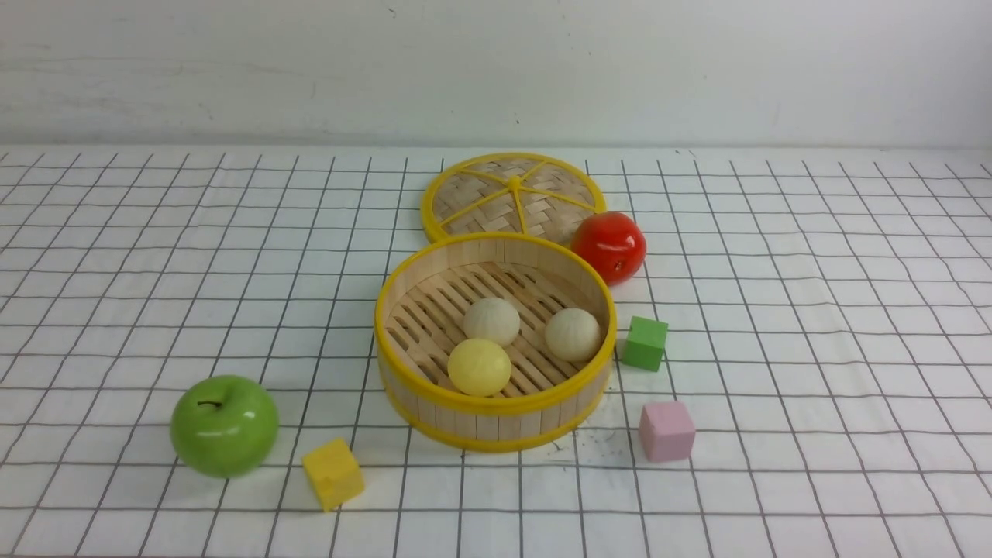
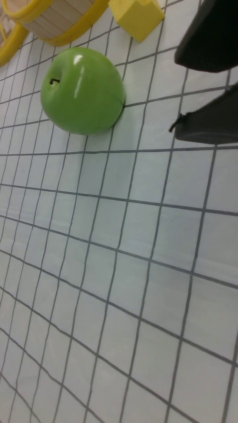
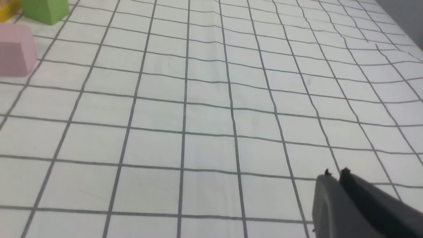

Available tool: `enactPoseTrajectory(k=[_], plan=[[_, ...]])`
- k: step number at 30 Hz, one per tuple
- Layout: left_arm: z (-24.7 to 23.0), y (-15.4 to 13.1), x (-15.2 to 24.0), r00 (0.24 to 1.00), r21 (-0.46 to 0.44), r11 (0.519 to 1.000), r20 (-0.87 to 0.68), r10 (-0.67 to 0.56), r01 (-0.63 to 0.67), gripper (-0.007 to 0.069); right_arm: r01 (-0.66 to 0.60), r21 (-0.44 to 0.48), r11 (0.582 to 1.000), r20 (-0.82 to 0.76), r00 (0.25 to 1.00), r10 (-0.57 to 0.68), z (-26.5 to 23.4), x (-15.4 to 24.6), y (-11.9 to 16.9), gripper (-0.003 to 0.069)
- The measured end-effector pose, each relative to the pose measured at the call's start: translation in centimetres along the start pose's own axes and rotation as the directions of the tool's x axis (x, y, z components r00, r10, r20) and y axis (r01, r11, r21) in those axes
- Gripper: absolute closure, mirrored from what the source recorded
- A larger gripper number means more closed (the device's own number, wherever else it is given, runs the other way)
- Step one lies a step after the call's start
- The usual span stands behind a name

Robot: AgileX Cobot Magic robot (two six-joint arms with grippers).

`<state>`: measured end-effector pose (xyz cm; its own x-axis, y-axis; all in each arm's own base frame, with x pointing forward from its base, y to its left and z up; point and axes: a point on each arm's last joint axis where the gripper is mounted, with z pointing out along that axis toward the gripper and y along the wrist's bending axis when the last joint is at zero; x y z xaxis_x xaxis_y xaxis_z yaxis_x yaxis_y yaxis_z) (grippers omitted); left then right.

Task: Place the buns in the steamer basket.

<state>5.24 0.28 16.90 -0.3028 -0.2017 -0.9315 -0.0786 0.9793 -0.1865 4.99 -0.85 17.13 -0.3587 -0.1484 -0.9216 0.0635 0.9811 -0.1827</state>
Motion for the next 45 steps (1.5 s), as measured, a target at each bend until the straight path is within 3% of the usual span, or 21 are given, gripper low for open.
enactPoseTrajectory(k=[45], plan=[[0.0, 0.0, 0.0, 1.0, 0.0, 1.0, 0.0, 0.0, 0.0, 0.0387, 0.0, 0.0, 1.0, -0.001, 1.0, 0.0, -0.01, 0.0, 0.0, 0.0564]])
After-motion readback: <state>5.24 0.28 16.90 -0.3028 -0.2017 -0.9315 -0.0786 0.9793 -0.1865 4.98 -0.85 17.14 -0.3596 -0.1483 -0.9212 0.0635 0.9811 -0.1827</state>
